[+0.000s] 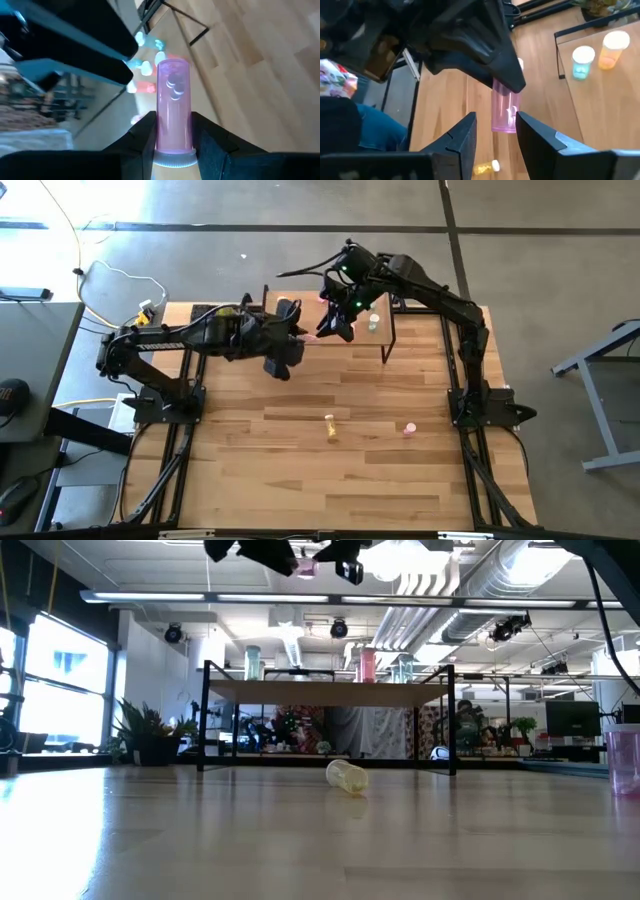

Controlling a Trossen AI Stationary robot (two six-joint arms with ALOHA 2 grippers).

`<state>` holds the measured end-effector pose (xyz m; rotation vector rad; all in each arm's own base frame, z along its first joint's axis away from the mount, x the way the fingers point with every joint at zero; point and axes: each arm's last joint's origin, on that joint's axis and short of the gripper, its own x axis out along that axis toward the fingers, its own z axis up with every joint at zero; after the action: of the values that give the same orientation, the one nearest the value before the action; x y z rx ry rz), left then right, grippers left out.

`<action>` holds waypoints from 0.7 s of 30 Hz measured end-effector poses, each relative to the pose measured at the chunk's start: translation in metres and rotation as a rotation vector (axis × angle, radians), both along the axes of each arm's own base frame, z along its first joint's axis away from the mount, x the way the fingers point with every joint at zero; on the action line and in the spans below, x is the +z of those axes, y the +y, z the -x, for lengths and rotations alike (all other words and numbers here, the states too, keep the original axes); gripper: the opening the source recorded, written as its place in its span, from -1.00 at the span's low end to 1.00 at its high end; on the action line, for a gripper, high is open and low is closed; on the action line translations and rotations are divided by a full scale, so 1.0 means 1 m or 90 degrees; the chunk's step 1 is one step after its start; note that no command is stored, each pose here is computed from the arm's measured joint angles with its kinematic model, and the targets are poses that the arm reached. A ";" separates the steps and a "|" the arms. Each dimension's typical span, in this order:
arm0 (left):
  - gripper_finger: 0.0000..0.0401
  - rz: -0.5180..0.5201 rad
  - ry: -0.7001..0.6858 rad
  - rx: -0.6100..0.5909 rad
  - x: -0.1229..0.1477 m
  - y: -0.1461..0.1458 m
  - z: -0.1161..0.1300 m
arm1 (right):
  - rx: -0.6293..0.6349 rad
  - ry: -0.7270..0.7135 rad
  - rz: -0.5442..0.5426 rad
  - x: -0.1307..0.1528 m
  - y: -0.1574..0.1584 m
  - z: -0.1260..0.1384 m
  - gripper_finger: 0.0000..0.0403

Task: Pick and place medicine bottles onto shelf by color
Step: Adjust the pink pill bottles on the shelf

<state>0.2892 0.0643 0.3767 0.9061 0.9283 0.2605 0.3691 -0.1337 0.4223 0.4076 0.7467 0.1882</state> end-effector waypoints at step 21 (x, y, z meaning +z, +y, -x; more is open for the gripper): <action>-0.51 -0.287 0.062 -0.191 0.018 -0.032 -0.016 | 0.064 -0.015 -0.197 0.005 0.003 0.003 -0.36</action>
<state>0.3053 0.0322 0.3952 1.4704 0.8220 0.1700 0.3665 -0.1306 0.4273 0.6613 0.7170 0.4060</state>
